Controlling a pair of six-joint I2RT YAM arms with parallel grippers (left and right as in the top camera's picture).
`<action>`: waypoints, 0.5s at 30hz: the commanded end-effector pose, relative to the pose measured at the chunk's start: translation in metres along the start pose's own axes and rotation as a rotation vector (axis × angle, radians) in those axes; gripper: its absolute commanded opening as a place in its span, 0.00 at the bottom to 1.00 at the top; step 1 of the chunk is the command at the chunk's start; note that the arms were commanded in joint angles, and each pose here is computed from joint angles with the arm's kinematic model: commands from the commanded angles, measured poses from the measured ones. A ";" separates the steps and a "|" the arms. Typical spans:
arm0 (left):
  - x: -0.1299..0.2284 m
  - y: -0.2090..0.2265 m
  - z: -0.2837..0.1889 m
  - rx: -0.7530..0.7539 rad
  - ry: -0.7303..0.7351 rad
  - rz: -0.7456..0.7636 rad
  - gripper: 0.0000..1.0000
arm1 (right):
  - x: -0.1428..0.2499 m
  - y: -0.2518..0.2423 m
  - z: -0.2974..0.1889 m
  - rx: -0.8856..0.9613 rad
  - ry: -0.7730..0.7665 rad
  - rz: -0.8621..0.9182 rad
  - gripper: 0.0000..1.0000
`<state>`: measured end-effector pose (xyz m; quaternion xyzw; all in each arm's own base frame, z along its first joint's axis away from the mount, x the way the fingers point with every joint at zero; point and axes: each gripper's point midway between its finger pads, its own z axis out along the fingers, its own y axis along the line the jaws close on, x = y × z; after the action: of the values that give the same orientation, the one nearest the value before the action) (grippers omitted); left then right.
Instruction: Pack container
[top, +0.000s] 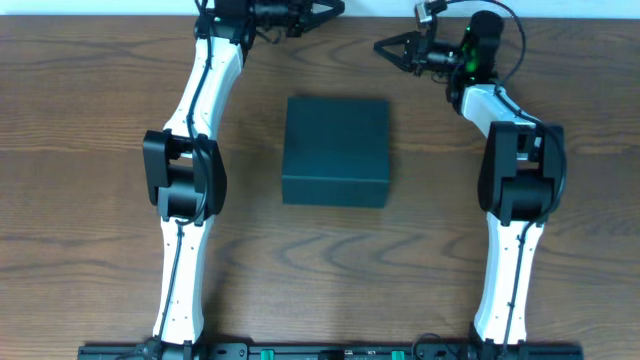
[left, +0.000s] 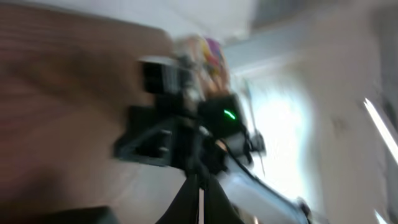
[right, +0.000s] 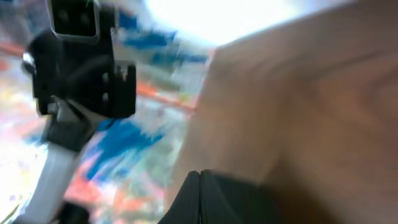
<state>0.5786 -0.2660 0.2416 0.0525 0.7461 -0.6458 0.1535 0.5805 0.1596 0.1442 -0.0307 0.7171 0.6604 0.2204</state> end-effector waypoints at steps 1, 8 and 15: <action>-0.034 0.036 -0.017 -0.219 -0.212 0.031 0.06 | -0.041 -0.018 -0.018 0.128 -0.205 -0.154 0.02; -0.037 0.072 -0.030 -0.403 -0.283 -0.025 0.06 | -0.087 -0.041 -0.080 0.270 -0.418 -0.123 0.02; -0.037 0.079 -0.049 -0.561 -0.336 -0.044 0.06 | -0.109 -0.082 -0.141 0.579 -0.490 -0.091 0.02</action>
<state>0.6204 -0.2161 0.1568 -0.1163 0.8540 -0.4600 0.2133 0.6516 0.0147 0.0990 0.1824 0.7811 0.4855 0.3477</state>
